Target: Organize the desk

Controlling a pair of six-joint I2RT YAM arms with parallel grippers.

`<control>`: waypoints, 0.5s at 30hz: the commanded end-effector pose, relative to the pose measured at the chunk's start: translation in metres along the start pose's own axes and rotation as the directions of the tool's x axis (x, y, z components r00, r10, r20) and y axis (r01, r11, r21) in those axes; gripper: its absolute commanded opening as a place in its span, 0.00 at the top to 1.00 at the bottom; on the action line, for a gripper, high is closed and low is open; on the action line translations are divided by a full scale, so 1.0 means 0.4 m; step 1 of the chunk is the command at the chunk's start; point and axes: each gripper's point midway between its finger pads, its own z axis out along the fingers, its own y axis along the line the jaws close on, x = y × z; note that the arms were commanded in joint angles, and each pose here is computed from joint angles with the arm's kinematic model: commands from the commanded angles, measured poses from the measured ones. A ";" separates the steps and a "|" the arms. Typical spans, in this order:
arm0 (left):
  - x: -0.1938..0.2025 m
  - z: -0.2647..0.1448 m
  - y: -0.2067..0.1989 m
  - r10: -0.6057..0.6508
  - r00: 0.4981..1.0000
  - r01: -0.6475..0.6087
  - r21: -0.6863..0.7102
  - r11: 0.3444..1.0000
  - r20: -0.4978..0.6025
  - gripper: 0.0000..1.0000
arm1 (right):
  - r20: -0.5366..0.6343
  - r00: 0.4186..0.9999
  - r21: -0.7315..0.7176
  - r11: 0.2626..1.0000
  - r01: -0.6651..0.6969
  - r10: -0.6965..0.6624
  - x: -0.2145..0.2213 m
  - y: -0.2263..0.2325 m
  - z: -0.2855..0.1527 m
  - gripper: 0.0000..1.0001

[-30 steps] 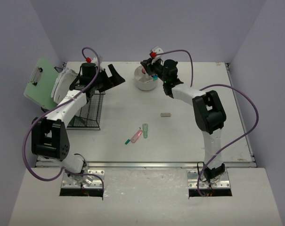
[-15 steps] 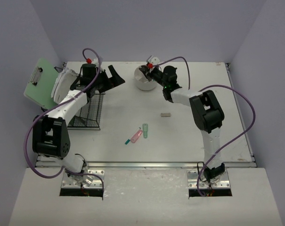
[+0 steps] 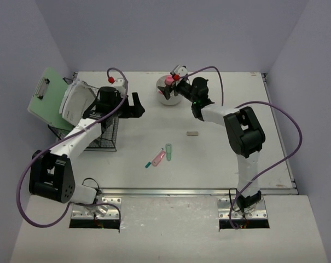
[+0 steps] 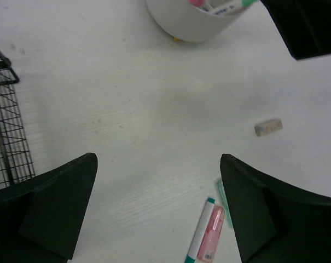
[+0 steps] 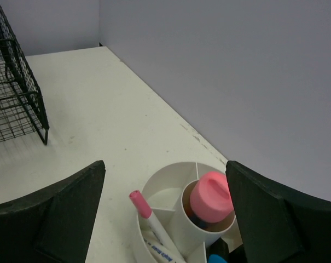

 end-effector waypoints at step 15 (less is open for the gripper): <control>0.445 -0.088 -0.122 0.623 0.661 -0.537 0.315 0.782 -0.419 0.54 | -0.456 0.887 0.085 0.988 0.130 -0.078 -0.109 -0.043 -0.321 0.01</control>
